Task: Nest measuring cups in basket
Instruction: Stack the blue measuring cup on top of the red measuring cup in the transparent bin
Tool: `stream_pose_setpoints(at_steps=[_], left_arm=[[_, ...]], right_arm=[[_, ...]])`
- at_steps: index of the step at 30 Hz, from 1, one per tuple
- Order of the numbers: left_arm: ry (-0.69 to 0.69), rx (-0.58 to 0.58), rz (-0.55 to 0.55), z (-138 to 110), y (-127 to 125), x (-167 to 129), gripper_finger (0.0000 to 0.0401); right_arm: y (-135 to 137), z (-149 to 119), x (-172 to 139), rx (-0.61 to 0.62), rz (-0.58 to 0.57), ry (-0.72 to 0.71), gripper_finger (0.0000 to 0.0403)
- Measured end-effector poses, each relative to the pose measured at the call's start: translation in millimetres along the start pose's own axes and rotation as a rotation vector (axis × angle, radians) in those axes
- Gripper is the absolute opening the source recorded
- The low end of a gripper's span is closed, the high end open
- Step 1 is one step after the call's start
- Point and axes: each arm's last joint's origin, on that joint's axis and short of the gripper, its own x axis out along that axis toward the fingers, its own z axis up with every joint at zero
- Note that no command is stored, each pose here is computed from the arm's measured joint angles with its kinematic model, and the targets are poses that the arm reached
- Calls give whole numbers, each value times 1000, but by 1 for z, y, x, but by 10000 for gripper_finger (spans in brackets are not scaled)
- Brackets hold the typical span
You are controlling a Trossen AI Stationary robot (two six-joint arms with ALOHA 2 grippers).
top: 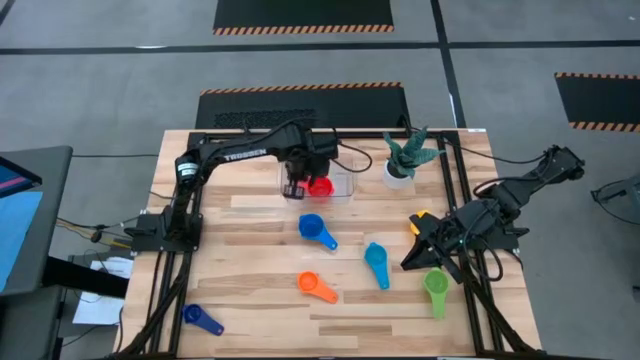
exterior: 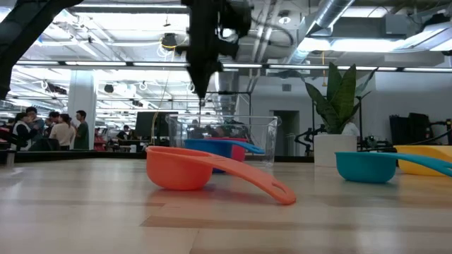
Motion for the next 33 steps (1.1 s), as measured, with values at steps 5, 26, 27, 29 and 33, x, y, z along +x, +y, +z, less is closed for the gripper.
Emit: stream_pose_setpoints(at_steps=[5, 26, 27, 29, 33], left_arm=[[29, -105, -206, 0, -30, -12, 0], [-495, -257, 124, 85, -185, -2, 0], [-499, -255, 126, 91, -185, 9, 0], [-477, -277, 122, 101, -181, 32, 0], [-370, -349, 167, 107, -173, 72, 0]], right_arm=[[-5, 3, 0, -79, -39, -25, 66], [-36, -10, -6, -121, -267, 189, 66], [-37, -10, -6, -122, -269, 194, 66], [-37, -11, -6, -123, -269, 196, 66], [-36, -14, -6, -102, -269, 219, 66]])
